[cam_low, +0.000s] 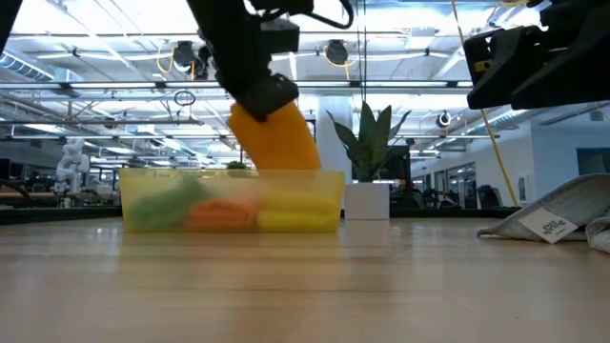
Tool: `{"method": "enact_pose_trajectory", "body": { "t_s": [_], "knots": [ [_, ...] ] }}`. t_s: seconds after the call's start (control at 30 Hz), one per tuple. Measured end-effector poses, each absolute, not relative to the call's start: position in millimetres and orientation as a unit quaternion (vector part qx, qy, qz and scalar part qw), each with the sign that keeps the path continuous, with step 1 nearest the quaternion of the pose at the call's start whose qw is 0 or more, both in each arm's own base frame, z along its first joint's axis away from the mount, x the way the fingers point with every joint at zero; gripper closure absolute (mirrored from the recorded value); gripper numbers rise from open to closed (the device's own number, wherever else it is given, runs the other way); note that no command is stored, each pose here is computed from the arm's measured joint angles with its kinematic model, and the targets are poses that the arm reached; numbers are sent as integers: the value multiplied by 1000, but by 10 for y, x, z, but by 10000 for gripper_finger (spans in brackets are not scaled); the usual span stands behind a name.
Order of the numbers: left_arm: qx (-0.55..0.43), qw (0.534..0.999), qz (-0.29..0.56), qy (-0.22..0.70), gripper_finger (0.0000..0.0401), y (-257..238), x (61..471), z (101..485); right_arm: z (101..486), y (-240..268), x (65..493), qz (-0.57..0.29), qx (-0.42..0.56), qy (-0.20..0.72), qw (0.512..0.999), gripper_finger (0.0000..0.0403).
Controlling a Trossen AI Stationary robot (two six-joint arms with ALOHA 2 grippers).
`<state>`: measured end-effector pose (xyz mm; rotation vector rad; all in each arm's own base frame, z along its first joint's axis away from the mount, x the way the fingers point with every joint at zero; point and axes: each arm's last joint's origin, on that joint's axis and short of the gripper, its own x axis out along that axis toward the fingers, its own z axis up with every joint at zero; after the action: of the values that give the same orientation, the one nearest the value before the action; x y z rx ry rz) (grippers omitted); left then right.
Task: Fold microfiber towels
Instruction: Put the orange microfiber cloth into the yellow bin
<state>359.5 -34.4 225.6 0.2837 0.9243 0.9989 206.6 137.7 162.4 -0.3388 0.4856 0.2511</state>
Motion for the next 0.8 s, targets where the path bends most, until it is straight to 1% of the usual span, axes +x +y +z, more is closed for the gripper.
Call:
{"method": "enact_pose_trajectory", "body": {
  "t_s": [0.1,0.23,0.33,0.47,0.53,0.7,0.8],
  "knots": [
    [148,766,475,406,391,-335,3608,2298,1618,1375,2063,123,-168,242,948,255],
    [139,776,450,421,391,-364,3690,2202,1617,1374,2063,123,-168,242,948,255],
    [134,770,424,458,390,-407,3764,1962,1618,1375,2063,123,-168,241,948,255],
    [136,744,401,517,390,-409,3824,1585,1621,1376,2066,123,-167,239,949,255],
    [123,736,396,535,391,-392,3840,1465,1620,1376,2065,124,-167,240,948,255],
    [102,735,396,542,379,-382,3834,1451,1621,1376,2065,124,-167,239,948,255],
    [104,735,406,532,376,-390,3801,1595,1620,1375,2065,123,-167,240,948,255]
  ]
}}
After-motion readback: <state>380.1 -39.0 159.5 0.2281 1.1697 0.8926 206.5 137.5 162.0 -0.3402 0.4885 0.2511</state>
